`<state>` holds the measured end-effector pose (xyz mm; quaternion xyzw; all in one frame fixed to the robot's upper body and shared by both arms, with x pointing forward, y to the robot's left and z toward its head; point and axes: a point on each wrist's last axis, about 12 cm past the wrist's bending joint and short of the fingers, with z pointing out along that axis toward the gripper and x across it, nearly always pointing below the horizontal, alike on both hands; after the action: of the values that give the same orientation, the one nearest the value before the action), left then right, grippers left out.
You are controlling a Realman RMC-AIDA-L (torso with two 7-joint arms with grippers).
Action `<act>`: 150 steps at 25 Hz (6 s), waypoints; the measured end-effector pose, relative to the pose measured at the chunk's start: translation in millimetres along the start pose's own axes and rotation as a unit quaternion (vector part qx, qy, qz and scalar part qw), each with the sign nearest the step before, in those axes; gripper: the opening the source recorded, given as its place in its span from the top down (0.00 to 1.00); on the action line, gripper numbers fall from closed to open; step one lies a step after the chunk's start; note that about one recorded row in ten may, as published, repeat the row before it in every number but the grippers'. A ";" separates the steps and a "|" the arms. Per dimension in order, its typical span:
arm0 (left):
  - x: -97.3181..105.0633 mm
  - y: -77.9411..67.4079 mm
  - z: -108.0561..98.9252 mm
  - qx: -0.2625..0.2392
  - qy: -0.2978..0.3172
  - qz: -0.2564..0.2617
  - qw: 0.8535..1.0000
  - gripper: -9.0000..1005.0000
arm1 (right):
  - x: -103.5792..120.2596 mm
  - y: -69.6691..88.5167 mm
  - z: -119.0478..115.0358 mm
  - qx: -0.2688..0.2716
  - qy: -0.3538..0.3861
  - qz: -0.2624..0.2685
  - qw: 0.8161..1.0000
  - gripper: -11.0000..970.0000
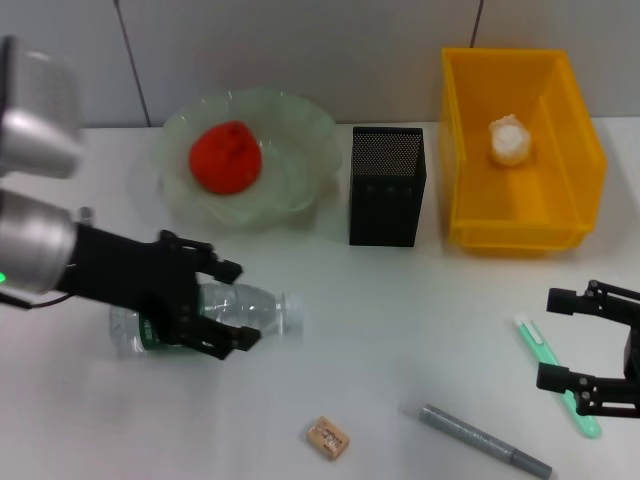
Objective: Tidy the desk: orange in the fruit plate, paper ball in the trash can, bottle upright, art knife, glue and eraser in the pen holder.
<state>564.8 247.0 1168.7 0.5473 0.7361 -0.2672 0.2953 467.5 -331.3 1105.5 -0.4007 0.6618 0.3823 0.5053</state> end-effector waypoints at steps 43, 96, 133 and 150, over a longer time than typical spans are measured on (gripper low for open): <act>-49.6 1.7 128.8 -0.099 0.238 0.199 0.945 0.41 | 15.1 2.7 3.6 0.009 -0.004 0.028 1.000 0.13; 50.7 19.1 -12.6 -0.240 -0.224 -0.143 0.934 0.51 | 6.1 -9.3 21.6 -0.003 -0.013 0.026 1.000 0.13; 66.0 21.7 7.6 -0.239 -0.243 -0.138 0.930 0.43 | 6.0 -10.7 25.3 -0.007 -0.013 0.028 0.999 0.13; 119.9 -49.0 -49.4 -0.176 -0.375 -0.062 0.908 0.19 | -29.1 -26.2 21.9 0.003 0.020 0.074 0.997 0.13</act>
<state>483.4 347.5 1118.7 0.2990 0.6390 -0.3365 0.6237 504.4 -317.2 1126.8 -0.3567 0.7004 0.4091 0.4636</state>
